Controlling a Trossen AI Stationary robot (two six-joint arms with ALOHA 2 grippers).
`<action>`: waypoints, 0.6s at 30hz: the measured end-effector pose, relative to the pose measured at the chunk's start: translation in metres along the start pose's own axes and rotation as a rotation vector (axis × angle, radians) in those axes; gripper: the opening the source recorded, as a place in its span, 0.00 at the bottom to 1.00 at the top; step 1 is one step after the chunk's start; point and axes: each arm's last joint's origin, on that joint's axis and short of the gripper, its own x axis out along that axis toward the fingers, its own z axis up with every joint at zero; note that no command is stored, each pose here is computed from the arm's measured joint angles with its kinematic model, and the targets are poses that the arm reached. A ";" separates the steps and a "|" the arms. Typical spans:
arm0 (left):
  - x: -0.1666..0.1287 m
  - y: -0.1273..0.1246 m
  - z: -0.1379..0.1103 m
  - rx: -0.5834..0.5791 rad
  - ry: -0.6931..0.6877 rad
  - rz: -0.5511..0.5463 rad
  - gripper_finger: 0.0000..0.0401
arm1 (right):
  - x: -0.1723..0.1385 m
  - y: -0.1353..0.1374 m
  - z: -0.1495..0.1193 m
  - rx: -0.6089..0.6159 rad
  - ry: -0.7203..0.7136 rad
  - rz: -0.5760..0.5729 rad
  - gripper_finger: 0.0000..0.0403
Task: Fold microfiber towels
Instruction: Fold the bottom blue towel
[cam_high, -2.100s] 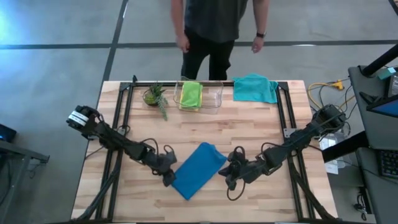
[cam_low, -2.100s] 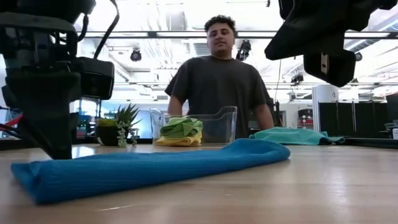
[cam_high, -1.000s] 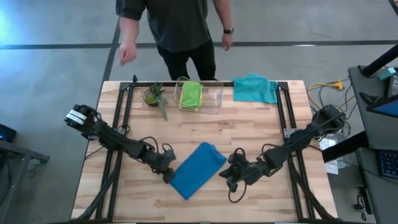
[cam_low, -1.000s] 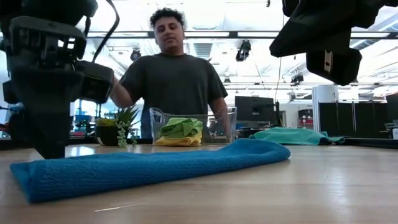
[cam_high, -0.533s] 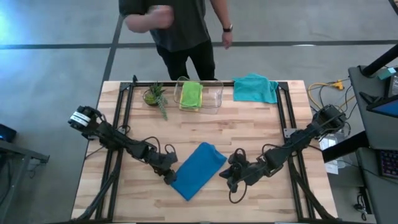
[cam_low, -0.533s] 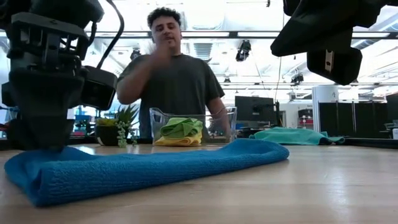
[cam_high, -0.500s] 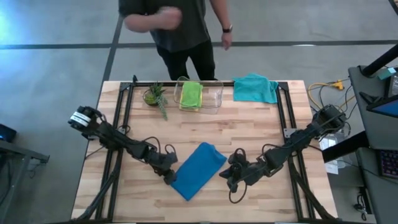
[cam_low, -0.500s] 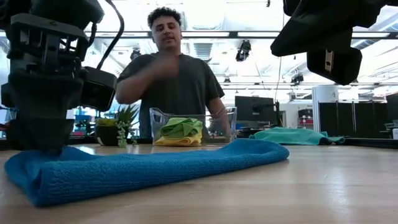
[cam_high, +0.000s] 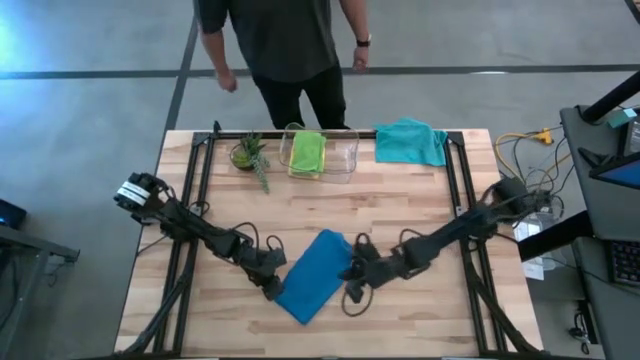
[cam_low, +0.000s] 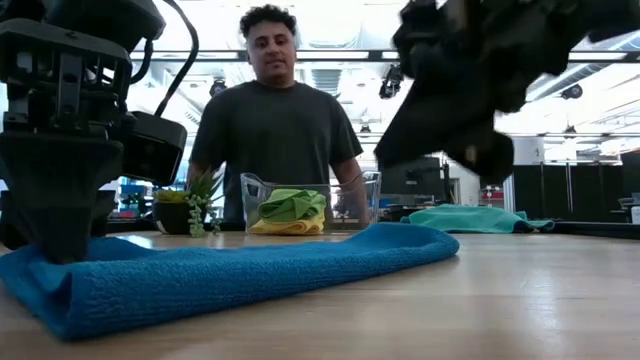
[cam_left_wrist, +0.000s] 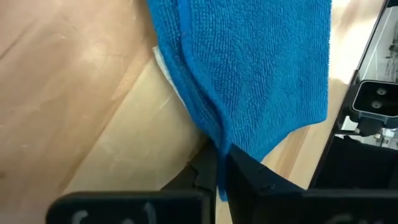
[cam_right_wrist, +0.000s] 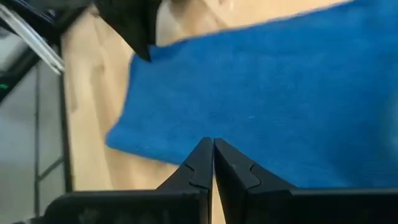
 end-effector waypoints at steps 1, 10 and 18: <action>0.000 0.000 0.000 0.000 -0.001 -0.002 0.01 | 0.007 0.000 0.000 -0.002 0.007 -0.012 0.02; -0.002 -0.015 0.005 0.005 -0.063 -0.140 0.00 | 0.067 0.014 -0.012 -0.059 0.163 -0.207 0.02; -0.013 -0.034 0.013 0.010 -0.201 -0.299 0.00 | 0.075 0.027 -0.006 -0.108 0.196 -0.240 0.02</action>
